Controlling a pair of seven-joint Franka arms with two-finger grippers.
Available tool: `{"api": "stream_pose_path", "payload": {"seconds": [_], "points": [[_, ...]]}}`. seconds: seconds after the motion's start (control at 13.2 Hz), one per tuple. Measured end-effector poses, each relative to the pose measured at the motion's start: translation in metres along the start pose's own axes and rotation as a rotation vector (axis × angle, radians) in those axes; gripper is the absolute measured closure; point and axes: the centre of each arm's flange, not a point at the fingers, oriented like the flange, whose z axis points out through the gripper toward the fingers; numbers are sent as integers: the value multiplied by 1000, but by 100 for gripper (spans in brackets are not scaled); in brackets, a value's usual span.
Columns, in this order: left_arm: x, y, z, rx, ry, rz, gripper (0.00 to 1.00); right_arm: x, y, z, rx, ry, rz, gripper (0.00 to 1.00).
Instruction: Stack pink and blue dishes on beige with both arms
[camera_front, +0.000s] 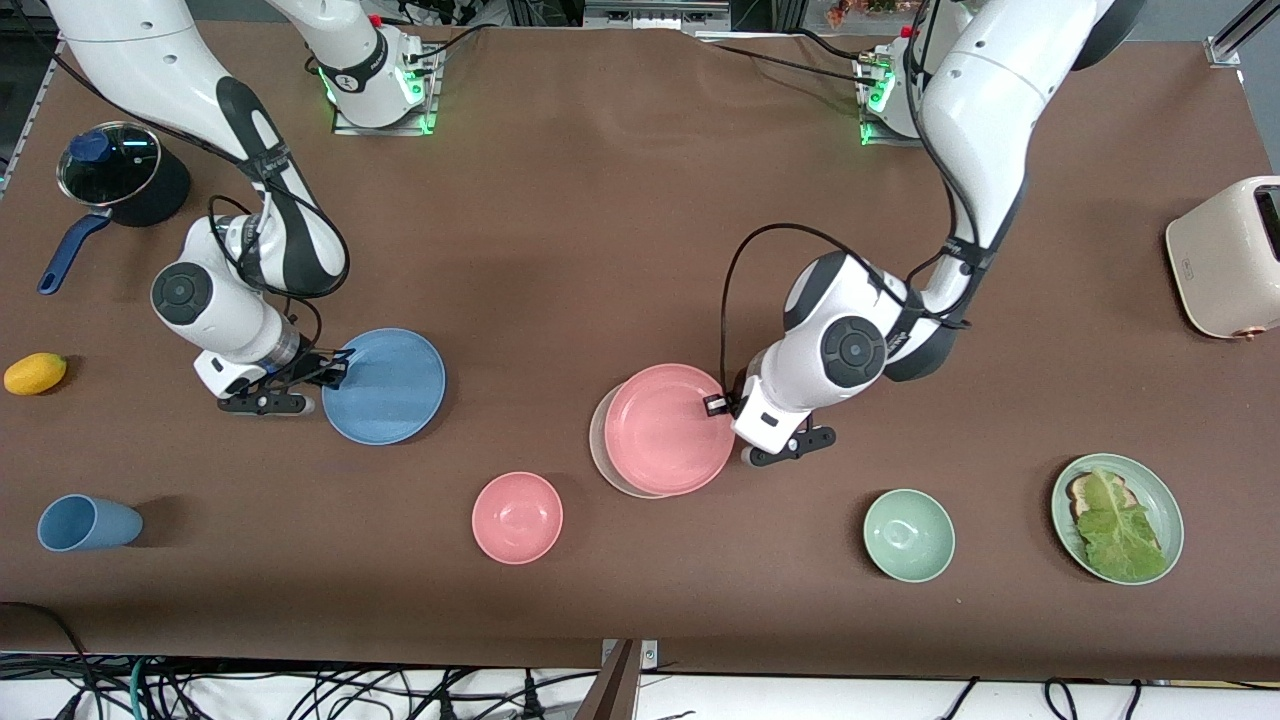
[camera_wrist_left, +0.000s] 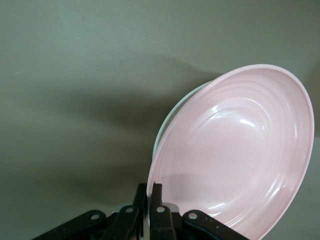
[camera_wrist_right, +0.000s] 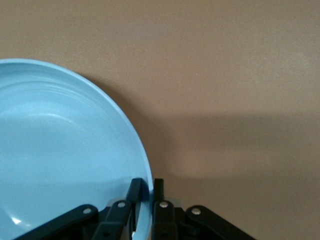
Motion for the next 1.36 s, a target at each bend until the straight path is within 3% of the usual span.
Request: {"api": "stream_pose_path", "payload": {"seconds": [0.23, 0.38, 0.76, 1.06, 1.36], "points": [[2, -1, 15, 2, 4, -10, 94, 13, -4, -25, 4, -34, -5, 91], [7, -3, 12, 2, 12, -16, 89, 26, -8, -52, 6, -62, -9, 95], [26, -13, -6, 6, 54, -36, 42, 60, -35, -133, 24, -90, -47, 95], [38, -39, -23, 119, 39, -41, 2, 66, -81, -166, 62, -84, -27, 95], [72, -99, -64, 181, -13, -25, 0, 57, -170, -176, 65, -70, 39, 95]]}}
